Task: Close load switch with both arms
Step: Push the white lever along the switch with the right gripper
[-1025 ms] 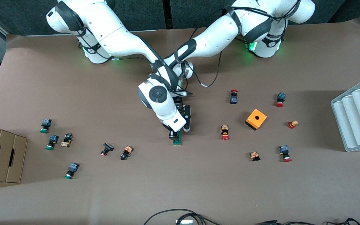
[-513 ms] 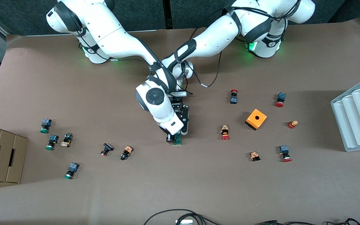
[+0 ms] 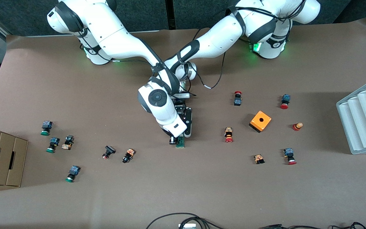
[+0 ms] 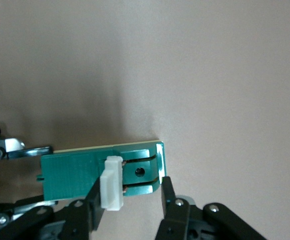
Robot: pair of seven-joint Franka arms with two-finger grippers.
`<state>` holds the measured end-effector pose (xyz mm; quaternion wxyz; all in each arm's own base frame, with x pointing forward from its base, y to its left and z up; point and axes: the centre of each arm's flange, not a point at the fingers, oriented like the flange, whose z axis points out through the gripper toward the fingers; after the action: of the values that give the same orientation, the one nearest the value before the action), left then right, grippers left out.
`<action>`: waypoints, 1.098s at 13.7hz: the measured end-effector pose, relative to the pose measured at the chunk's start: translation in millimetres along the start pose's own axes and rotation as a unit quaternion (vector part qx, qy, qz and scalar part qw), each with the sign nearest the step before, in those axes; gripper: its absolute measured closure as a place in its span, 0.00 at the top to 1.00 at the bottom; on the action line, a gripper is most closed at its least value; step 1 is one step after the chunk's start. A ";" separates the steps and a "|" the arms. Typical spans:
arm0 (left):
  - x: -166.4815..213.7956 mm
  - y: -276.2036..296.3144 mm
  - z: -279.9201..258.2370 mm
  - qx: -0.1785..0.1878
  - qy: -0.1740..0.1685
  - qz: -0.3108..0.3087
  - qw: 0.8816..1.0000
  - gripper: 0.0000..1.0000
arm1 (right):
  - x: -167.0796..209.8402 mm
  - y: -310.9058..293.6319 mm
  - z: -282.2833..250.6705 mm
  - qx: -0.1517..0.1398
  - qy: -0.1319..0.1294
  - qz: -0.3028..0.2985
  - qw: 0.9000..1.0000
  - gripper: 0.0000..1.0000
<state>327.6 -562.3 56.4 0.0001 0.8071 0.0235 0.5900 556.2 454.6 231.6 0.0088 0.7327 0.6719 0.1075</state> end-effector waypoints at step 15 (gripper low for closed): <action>0.0 0.0 0.0 0.000 0.000 0.000 1.000 0.48 | 3.5 2.4 -3.1 -0.014 0.013 0.024 1.000 0.46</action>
<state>327.6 -562.3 56.4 0.0001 0.8071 0.0235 0.5900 558.3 457.4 235.5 0.0074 0.7471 0.6525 0.1267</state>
